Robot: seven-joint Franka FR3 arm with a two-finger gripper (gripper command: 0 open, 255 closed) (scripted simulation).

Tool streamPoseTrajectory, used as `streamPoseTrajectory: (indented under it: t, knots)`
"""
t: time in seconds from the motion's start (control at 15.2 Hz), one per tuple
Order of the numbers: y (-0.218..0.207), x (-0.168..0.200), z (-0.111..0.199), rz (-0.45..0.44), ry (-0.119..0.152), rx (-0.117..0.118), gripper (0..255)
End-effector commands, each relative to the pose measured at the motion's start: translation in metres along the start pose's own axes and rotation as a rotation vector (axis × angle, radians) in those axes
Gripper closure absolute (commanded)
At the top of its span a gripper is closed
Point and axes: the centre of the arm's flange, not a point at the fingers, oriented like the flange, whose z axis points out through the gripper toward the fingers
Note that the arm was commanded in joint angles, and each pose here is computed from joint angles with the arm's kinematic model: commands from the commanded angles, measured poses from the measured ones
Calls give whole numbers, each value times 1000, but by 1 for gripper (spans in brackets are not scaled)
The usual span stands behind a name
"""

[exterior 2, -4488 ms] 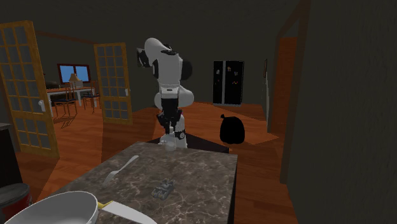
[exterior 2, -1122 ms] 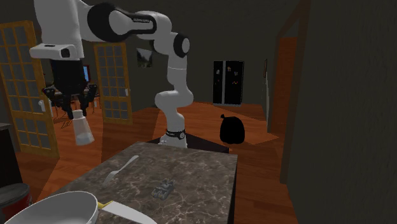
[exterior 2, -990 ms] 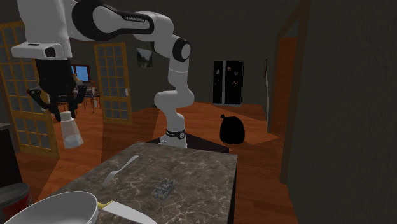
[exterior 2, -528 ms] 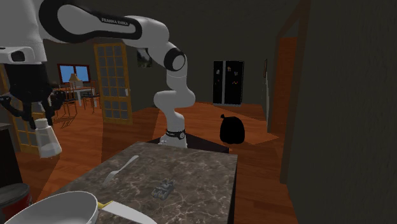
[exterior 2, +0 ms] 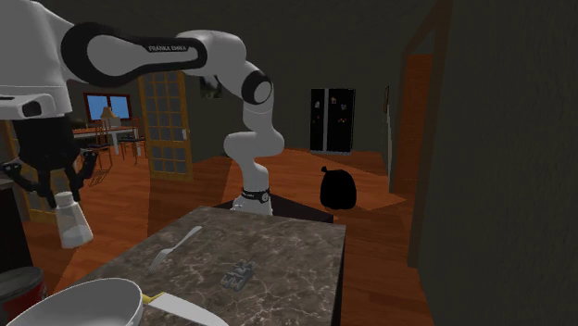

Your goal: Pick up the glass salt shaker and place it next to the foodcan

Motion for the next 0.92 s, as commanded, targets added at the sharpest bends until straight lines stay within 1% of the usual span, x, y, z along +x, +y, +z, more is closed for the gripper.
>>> streamPoseTrajectory:
  t: [0.0,0.86]
  knots:
    - [0,1,11,0,0,0,255]
    - [4,6,80,0,0,0,255]
